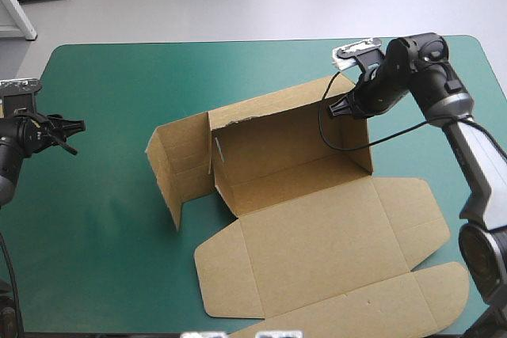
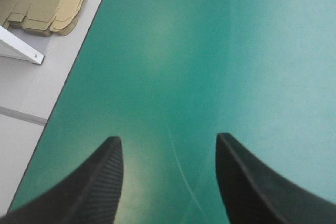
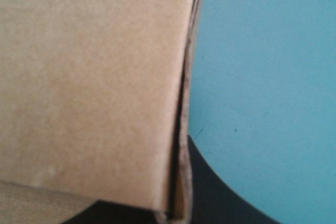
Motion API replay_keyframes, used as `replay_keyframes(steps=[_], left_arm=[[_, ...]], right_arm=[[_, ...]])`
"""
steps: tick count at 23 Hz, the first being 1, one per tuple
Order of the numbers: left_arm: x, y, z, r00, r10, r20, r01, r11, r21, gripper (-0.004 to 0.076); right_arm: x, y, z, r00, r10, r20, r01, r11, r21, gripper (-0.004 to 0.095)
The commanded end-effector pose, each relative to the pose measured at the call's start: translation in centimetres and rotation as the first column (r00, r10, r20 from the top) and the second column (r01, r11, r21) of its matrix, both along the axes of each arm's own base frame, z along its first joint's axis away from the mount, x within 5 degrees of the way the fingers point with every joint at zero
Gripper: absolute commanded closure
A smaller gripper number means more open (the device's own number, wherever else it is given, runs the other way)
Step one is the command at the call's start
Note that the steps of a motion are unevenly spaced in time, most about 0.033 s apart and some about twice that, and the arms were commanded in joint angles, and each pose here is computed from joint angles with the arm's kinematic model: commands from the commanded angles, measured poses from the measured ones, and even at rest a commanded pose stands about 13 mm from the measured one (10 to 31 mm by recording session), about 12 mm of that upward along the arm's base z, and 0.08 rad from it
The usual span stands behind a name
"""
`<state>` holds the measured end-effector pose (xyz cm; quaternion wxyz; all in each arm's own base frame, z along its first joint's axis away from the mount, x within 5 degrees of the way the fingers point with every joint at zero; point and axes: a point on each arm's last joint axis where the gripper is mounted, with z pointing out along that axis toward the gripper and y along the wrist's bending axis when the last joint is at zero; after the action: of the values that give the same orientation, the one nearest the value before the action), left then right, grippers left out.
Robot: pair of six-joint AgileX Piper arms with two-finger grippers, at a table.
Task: Fold the box
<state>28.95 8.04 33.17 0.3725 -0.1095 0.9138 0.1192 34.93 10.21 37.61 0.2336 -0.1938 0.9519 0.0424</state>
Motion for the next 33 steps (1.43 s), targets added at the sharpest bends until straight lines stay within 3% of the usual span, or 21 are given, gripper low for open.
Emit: replay_keyframes(steps=[1, 12, 15, 16, 18, 20, 23, 30, 33], left_arm=[[-0.5, 0.0, 2.0, 0.996, -0.006, 0.084, 0.004, 1.000, 0.023, 0.0339], [-0.5, -0.7, 1.7, 0.997, -0.054, 0.057, 0.056, 0.998, -0.039, 0.0339], [-0.5, -0.9, 1.6, 0.996, -0.067, 0.052, 0.070, 0.996, -0.053, 0.0339], [-0.5, -1.0, 1.6, 0.997, -0.066, 0.049, 0.069, 0.996, -0.062, 0.0339], [-0.5, -1.0, 1.6, 0.997, -0.066, 0.048, 0.069, 0.996, -0.065, 0.0339], [-0.6, -1.0, 1.5, 0.997, -0.071, 0.033, 0.073, 0.995, -0.062, 0.0339], [-0.8, -1.0, 1.4, 0.996, -0.094, 0.004, 0.095, 0.994, -0.050, 0.0339], [-0.7, -1.1, 1.4, 0.995, -0.094, 0.010, 0.095, 0.994, -0.052, 0.0339], [-0.7, -1.1, 1.4, 0.995, -0.097, 0.011, 0.098, 0.994, -0.048, 0.0339]], right_arm=[[1.3, 0.4, -0.1, 1.000, -0.001, 0.009, 0.001, 1.000, 0.007, 0.0927], [6.5, 1.8, -2.7, 1.000, 0.011, 0.006, -0.011, 1.000, -0.001, 0.0892], [7.7, 2.1, -3.1, 1.000, 0.013, 0.021, -0.013, 1.000, -0.001, 0.0727], [8.1, 2.2, -2.9, 0.999, 0.011, 0.053, -0.012, 1.000, 0.008, 0.0600], [8.5, 2.3, -2.7, 0.995, 0.007, 0.102, -0.009, 1.000, 0.019, 0.0440], [8.6, 2.1, -2.3, 0.992, 0.002, 0.127, -0.002, 1.000, -0.004, 0.0388], [7.8, 1.5, -0.6, 0.993, -0.008, 0.118, 0.013, 0.999, -0.041, 0.0391], [1.8, 0.2, 7.4, 0.957, -0.019, 0.288, 0.014, 1.000, 0.020, 0.0391], [0.5, 0.6, 7.3, 0.959, 0.024, 0.283, -0.014, 0.999, -0.037, 0.0388]])
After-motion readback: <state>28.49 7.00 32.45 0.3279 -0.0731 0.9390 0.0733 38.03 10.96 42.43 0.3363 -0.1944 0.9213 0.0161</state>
